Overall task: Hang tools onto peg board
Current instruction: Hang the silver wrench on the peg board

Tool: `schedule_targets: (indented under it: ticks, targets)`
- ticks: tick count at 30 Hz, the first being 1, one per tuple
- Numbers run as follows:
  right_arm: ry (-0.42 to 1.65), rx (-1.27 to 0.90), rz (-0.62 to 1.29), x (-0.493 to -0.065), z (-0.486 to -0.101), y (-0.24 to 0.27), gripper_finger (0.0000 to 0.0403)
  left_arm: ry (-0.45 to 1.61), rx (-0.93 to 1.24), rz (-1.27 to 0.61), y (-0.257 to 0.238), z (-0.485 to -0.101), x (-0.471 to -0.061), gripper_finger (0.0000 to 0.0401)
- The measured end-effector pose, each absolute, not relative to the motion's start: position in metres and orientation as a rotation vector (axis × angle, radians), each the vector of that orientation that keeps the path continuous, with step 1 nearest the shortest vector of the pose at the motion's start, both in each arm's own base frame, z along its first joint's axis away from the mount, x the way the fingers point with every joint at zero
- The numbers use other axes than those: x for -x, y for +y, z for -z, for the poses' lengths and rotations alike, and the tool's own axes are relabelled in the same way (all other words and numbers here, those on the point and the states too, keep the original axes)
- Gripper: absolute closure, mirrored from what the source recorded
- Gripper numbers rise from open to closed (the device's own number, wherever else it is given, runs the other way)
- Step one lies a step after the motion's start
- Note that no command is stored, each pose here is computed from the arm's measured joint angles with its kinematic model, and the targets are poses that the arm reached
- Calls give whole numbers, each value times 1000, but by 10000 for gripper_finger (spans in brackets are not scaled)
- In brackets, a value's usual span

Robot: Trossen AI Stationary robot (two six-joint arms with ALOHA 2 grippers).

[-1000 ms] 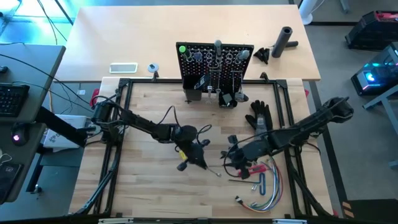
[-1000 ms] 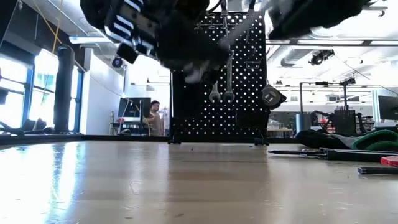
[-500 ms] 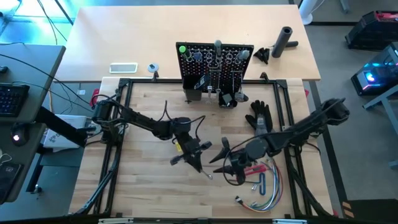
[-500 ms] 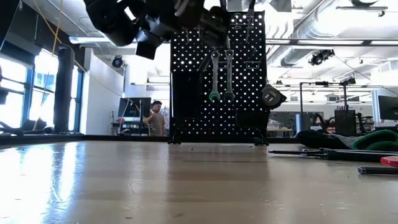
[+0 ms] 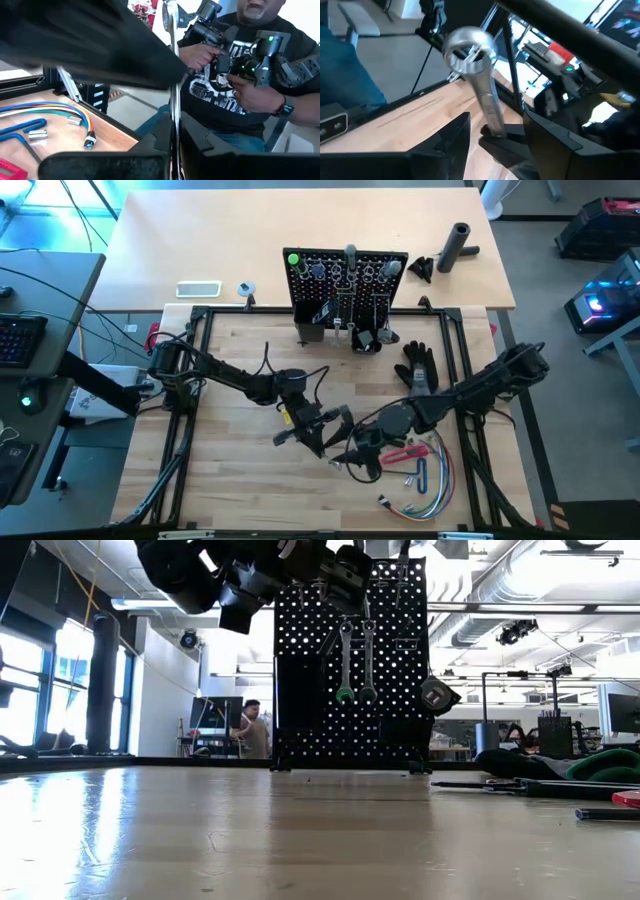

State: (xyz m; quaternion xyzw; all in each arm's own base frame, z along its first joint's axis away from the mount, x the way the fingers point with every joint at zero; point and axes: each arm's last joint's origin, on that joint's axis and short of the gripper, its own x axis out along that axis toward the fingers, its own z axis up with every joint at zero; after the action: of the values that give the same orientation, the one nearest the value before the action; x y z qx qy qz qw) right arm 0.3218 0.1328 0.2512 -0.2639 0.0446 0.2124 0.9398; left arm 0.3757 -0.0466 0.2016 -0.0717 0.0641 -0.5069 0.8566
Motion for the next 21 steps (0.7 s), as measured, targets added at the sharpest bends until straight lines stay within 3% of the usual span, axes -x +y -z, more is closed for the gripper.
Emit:
schedule_targets:
  ticks: [5,16,21]
  targets:
    - [112,576,-464,-333,-250,136,236,144,165,1077,-47,-202,-375,395]
    - [80,600,-510,-341,-251,131,362,136,156,1107,-53,-202,-374,394]
    - [56,594,-530,-342,-253,130,368,133,153,1120,-53,-202,-374,394]
